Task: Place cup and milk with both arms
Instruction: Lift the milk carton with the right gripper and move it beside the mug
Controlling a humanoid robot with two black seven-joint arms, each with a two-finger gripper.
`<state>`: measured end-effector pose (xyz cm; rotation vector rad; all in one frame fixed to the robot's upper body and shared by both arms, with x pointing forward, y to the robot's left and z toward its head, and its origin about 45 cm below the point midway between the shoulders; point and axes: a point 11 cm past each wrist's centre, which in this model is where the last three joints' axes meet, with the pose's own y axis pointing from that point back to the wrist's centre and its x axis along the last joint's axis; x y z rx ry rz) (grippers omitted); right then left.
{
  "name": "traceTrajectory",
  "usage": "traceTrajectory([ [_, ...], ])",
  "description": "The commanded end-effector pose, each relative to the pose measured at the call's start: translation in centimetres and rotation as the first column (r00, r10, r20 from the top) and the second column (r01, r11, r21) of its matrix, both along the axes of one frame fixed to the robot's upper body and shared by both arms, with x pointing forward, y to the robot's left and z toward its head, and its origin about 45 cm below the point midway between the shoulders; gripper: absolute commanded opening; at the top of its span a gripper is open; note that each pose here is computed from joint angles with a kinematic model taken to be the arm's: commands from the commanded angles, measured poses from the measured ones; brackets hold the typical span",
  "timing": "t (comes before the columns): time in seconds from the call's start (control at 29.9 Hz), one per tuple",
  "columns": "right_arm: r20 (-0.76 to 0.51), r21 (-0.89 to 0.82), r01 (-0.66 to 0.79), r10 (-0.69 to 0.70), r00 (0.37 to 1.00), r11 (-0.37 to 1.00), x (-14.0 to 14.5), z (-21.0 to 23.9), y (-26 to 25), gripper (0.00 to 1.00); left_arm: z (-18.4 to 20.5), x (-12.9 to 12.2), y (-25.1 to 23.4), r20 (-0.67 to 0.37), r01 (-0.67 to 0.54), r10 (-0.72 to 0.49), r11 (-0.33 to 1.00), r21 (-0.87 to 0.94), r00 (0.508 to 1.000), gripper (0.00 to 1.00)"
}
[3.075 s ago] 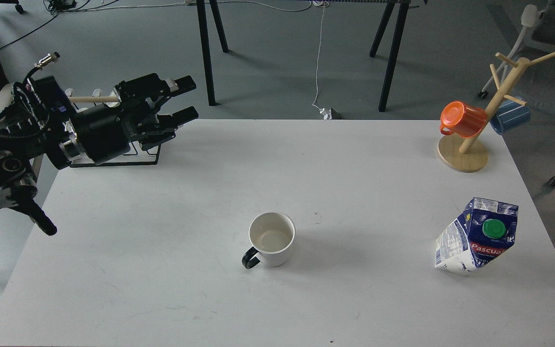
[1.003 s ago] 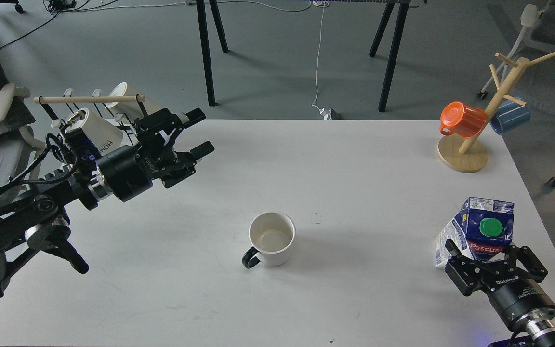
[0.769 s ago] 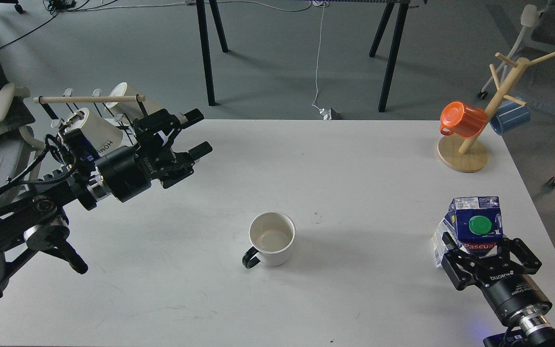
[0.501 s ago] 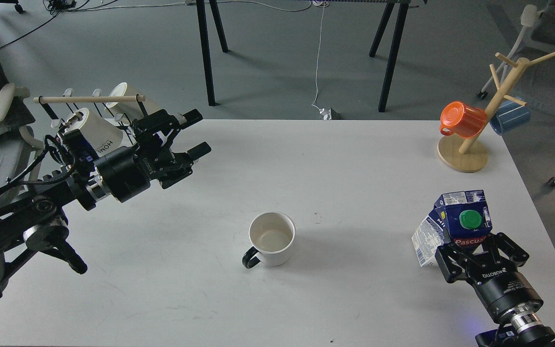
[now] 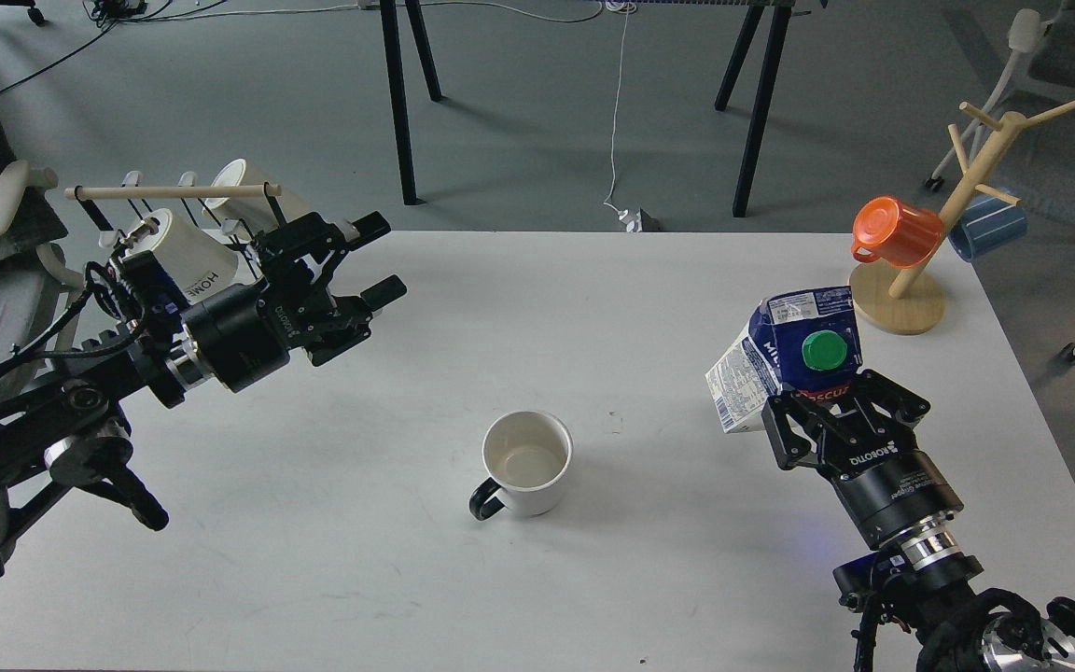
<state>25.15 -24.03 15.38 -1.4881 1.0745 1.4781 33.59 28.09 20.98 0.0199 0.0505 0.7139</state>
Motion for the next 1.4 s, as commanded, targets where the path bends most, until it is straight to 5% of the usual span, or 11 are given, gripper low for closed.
traceTrajectory([
  [0.0,-0.010,-0.007,-0.028,0.027,1.000,1.000,0.2,-0.3,2.5,0.23,0.0,0.0,0.0,-0.002,-0.001,0.001,1.000,-0.001,1.000,0.85],
  [1.07,-0.133,-0.056,-0.146,0.137,0.982,0.988,-3.0,-4.8,8.4,0.29,-0.4,-0.2,0.3,-0.011,-0.007,0.007,1.000,0.003,1.000,0.86],
  [1.14,-0.133,-0.059,-0.149,0.140,0.981,0.987,-3.1,-4.8,8.4,0.37,-0.4,-0.2,0.3,-0.011,-0.008,0.008,1.000,0.004,1.000,0.86],
  [1.24,-0.137,-0.061,-0.147,0.137,0.981,0.987,-3.0,-4.9,8.4,0.66,-0.4,-0.2,0.2,-0.011,-0.008,0.008,1.000,0.003,1.000,0.86],
  [1.34,-0.133,-0.060,-0.146,0.137,0.982,0.987,-3.0,-4.8,8.4,0.79,-0.5,-0.2,0.3,-0.013,-0.008,0.008,1.000,0.004,1.000,0.86],
  [1.37,-0.132,-0.060,-0.143,0.135,0.982,0.988,-2.9,-4.7,8.4,0.90,-0.6,-0.2,0.3,-0.014,-0.007,0.008,1.000,0.005,1.000,0.86],
])
